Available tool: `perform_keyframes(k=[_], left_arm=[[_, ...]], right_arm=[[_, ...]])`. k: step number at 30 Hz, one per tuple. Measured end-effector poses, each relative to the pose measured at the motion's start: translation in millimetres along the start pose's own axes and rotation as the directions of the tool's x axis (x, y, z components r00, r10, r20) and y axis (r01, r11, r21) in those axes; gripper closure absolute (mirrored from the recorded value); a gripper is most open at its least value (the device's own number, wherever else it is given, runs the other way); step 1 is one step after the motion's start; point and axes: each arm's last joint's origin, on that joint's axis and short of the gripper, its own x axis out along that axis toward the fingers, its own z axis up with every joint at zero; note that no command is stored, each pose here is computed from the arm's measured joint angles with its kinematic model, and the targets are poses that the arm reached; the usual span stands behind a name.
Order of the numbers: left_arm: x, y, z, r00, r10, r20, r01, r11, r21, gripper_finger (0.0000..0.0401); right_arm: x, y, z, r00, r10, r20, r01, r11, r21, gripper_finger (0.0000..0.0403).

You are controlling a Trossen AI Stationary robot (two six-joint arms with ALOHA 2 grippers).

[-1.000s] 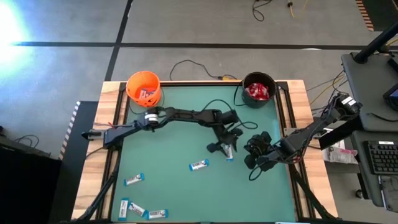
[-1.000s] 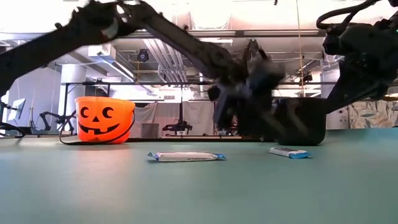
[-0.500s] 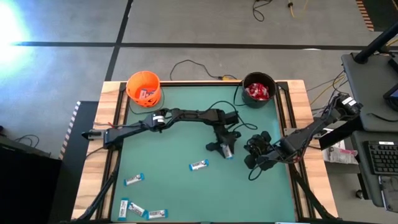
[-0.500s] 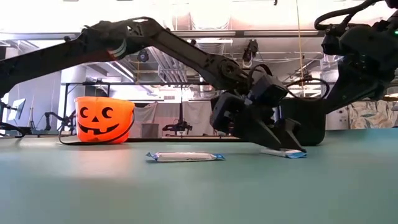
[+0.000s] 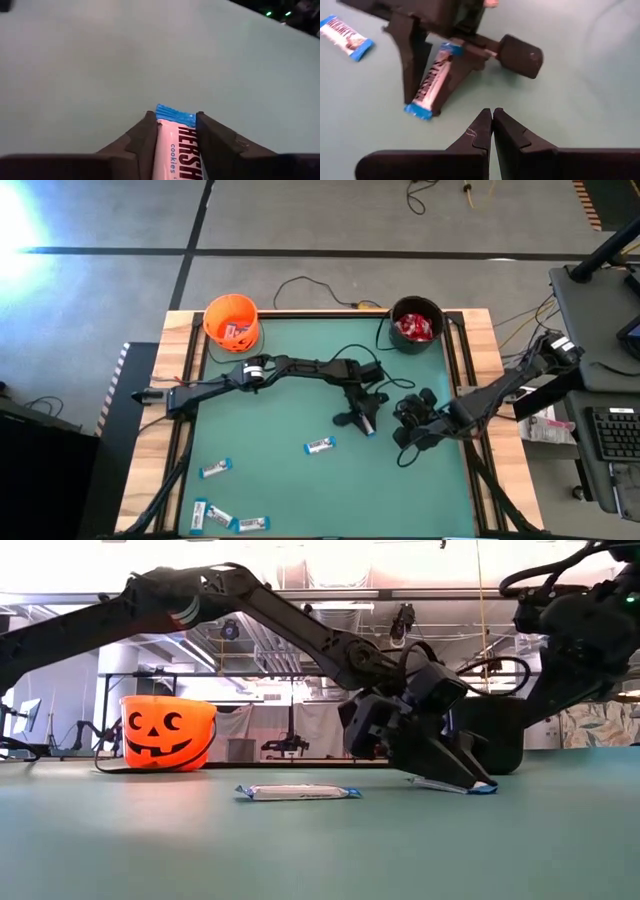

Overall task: Sort candy by brand, put in halloween buckets
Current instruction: Put the white chocolate into the orange bucket

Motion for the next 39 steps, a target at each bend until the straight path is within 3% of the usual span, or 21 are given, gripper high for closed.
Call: perform_keyframes(k=[11,17,31,39], left_arm=[[-6,-1,21,0.999,0.035,-0.032,-0.035,0.999,0.012,0.0293],[-15,1,42,0.993,0.097,-0.064,-0.096,0.995,0.028,0.0257],[-18,-17,67,0.969,0.130,-0.209,-0.147,0.987,-0.065,0.0244],[-21,-22,72,0.968,0.121,-0.220,-0.165,0.967,-0.193,0.0247]], right_arm=[[1,-11,13,0.999,-0.036,0.019,0.035,0.998,0.059,0.0394],[-2,-12,14,1.000,-0.009,0.011,0.008,0.998,0.070,0.0393],[-11,-2,2,0.995,0.085,-0.051,-0.085,0.996,0.019,0.0393],[-17,3,-6,0.991,0.120,-0.062,-0.118,0.993,0.028,0.0393]])
